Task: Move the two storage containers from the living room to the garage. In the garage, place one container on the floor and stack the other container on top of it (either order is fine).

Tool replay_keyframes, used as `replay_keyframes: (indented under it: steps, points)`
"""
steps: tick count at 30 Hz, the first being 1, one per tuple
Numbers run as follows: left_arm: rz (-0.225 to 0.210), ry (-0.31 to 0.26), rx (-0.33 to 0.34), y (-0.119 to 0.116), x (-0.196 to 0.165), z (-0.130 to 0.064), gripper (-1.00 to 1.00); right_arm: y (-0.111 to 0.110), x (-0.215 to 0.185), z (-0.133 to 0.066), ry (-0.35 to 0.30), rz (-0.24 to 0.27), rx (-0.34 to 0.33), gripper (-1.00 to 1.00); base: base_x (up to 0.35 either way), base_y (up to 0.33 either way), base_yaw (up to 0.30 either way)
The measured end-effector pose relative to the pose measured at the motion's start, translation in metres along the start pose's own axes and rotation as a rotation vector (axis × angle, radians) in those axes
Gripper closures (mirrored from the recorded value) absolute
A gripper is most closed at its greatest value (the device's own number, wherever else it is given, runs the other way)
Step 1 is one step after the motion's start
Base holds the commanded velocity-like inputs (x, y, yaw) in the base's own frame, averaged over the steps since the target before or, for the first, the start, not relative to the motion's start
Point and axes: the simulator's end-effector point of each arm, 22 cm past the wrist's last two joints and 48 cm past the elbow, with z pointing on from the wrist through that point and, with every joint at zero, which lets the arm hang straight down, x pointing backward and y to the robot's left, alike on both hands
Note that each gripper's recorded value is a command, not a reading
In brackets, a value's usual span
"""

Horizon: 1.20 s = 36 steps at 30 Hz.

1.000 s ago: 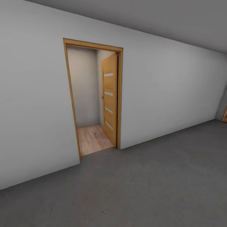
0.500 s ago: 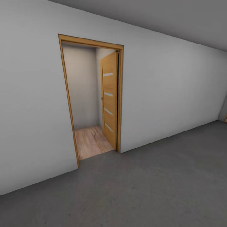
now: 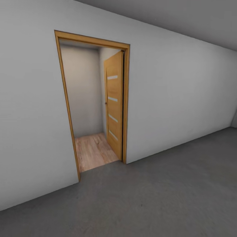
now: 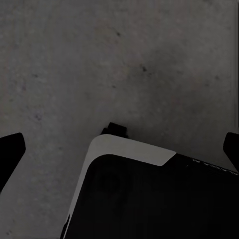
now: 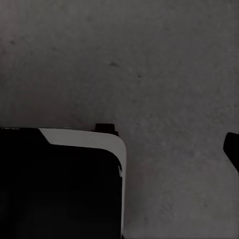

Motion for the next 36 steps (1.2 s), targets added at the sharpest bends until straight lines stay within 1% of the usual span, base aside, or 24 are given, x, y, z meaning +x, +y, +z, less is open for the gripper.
replay_keyframes:
  steps: [15, 27, 36]
  points:
    - [-0.001, -0.001, -0.001, 0.0004, -0.0004, 0.0001, -1.0, 0.0045, 0.0, -0.0002, 0.001, 0.001, -0.006, -1.0, 0.321, 0.0, 0.0]
    - [-0.002, -0.001, 0.0, 0.0004, -0.0005, 0.0001, -1.0, 0.0038, -0.0003, -0.0001, 0.0, 0.001, -0.006, -1.0, 0.321, 0.0, 0.003]
    - [-0.001, -0.001, 0.0, 0.0004, -0.0005, 0.0001, -1.0, 0.0013, -0.0003, 0.0, 0.0, 0.003, -0.002, -1.0, 0.321, 0.0, 0.168]
